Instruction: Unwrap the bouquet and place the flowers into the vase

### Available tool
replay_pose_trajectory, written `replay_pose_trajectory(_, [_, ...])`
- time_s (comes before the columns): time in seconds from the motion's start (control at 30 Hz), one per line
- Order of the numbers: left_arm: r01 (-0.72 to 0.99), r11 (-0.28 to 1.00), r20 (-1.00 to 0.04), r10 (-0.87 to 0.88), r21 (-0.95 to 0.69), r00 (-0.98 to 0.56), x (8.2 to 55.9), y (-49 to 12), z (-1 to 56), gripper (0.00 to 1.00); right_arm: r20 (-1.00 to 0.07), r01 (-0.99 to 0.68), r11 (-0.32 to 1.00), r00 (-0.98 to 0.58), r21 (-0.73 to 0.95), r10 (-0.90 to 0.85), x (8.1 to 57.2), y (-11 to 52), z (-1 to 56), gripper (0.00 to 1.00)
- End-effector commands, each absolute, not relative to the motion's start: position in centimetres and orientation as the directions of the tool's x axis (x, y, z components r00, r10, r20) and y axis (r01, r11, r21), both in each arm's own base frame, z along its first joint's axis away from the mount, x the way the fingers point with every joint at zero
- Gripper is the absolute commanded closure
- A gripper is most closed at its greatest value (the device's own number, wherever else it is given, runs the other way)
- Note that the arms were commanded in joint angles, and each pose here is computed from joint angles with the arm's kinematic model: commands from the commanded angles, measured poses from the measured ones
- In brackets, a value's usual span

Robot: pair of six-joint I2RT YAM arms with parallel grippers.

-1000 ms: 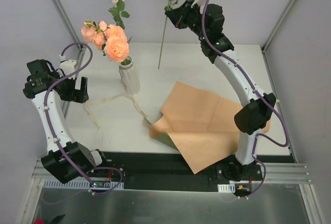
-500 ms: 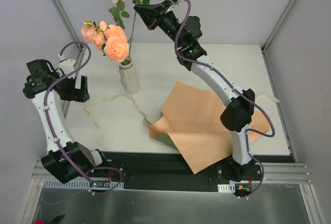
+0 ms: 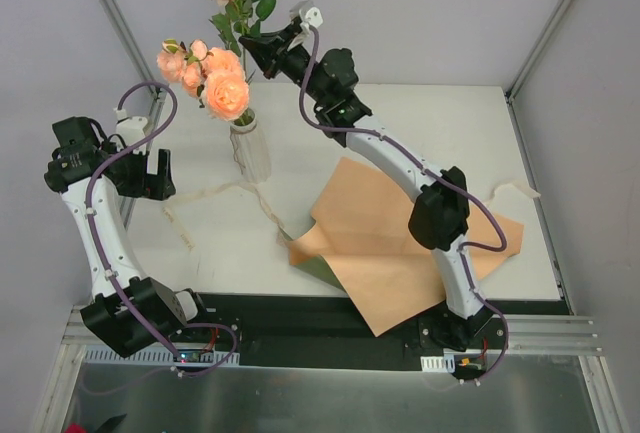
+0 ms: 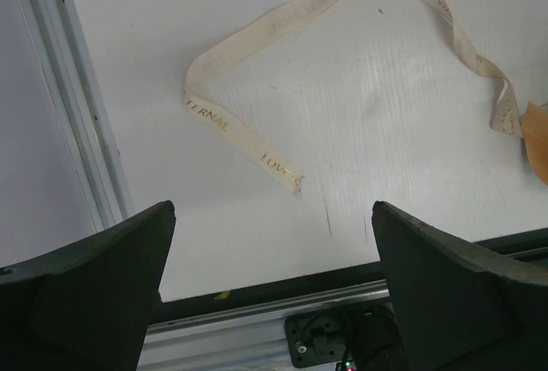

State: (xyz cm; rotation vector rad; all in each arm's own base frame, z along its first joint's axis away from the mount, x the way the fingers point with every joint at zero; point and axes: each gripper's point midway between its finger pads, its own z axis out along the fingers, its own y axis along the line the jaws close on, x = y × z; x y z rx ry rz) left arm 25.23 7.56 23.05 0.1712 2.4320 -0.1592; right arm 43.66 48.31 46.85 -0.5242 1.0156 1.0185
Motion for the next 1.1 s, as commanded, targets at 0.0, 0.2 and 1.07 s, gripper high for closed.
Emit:
replay_pose_trajectory(0.0, [0.202,0.974,-0.656,0.084,-0.106,-0.75,24.5,6.3,23.4,0.01,-0.858,-0.866,0.5,0.249,0.01,0.449,43.2,48.4,48.6,1.0])
replay_pose_trajectory(0.2, [0.189,0.977,-0.66,0.076,-0.102,-0.748,24.4,6.4,23.7,0.01,-0.905,-0.865,0.5,0.175,0.046,0.387,41.9,49.5,44.9,0.99])
replay_pose_trajectory(1.07, [0.195,0.966,-0.708,0.017,-0.172,-0.706,23.5,4.0,23.6,0.01,-0.886,-0.488,0.873,-0.411,0.013,-0.217,33.0,29.0,30.5,0.03])
